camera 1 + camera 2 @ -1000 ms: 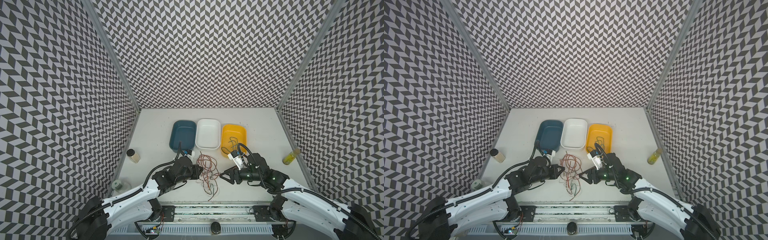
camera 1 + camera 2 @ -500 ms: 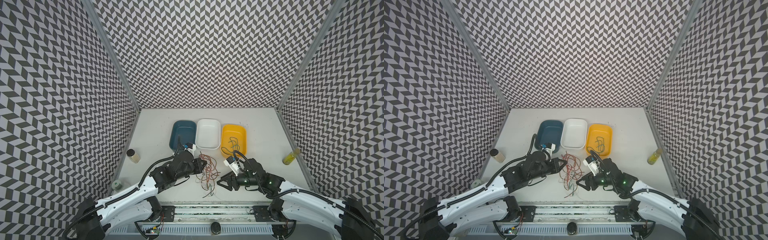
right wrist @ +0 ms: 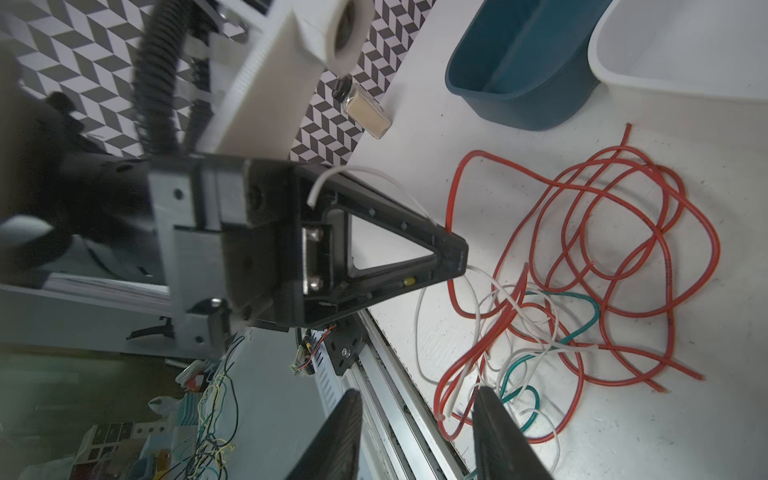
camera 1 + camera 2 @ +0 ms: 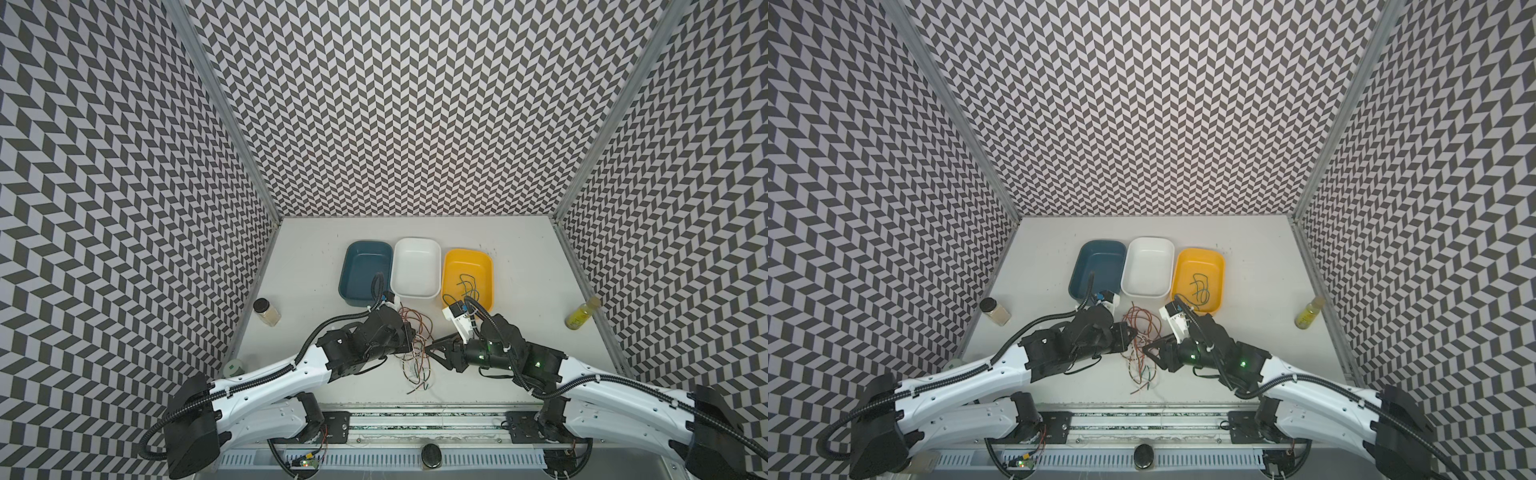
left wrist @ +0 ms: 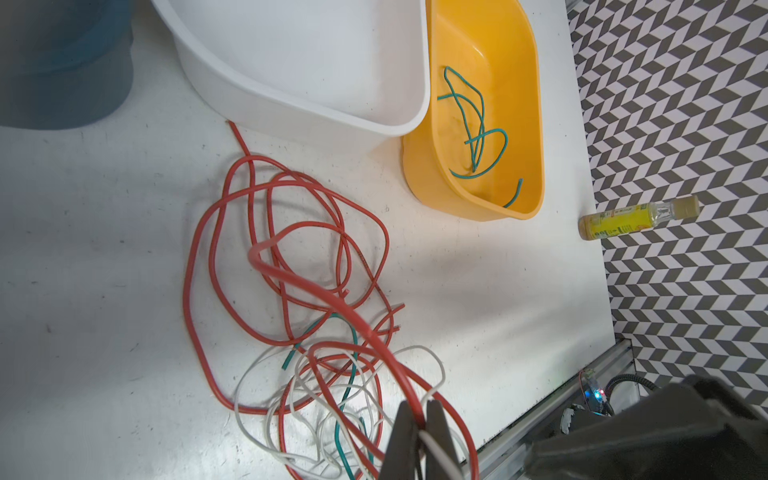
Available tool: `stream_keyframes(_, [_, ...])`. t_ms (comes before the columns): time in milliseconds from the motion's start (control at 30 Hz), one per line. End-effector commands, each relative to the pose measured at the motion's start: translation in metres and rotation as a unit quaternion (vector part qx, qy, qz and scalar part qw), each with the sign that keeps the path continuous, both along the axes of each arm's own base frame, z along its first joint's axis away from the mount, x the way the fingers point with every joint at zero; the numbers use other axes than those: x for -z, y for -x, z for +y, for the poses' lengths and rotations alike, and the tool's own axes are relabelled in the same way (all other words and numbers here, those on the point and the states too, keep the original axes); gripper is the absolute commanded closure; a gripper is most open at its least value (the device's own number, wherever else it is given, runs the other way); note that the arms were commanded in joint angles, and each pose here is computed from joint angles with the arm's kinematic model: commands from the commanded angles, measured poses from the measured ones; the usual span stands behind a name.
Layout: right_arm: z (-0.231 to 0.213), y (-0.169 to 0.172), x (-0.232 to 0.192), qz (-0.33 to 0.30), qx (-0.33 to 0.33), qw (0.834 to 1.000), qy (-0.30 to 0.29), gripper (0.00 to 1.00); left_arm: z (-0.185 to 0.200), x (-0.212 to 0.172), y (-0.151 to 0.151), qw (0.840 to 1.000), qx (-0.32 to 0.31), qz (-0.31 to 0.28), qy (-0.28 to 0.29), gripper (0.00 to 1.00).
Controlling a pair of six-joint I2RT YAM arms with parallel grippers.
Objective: Untangle the cables
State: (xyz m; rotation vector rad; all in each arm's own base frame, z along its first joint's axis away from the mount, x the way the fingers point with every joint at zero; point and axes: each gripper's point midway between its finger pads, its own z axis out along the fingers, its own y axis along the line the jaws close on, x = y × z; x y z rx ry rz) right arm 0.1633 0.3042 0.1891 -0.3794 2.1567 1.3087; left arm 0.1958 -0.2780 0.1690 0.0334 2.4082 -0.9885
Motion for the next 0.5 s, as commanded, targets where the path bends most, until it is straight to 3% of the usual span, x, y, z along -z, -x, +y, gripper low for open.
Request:
stream_keyframes(0, [0.011, -0.007, -0.012, -0.009, 0.017, 1.0, -0.014, 0.58, -0.001, -0.019, -0.008, 1.0, -0.018, -0.019, 0.007, 1.0])
stream_keyframes(167, [0.015, -0.01, 0.003, 0.0, 0.031, 1.0, 0.006, 0.65, -0.005, -0.019, -0.006, 1.0, -0.017, -0.019, 0.011, 1.0])
stream_keyframes(467, [-0.007, -0.023, 0.039, 0.015, 0.092, 0.991, 0.095, 0.9, 0.008, -0.021, -0.004, 0.999, -0.032, -0.03, 0.002, 1.0])
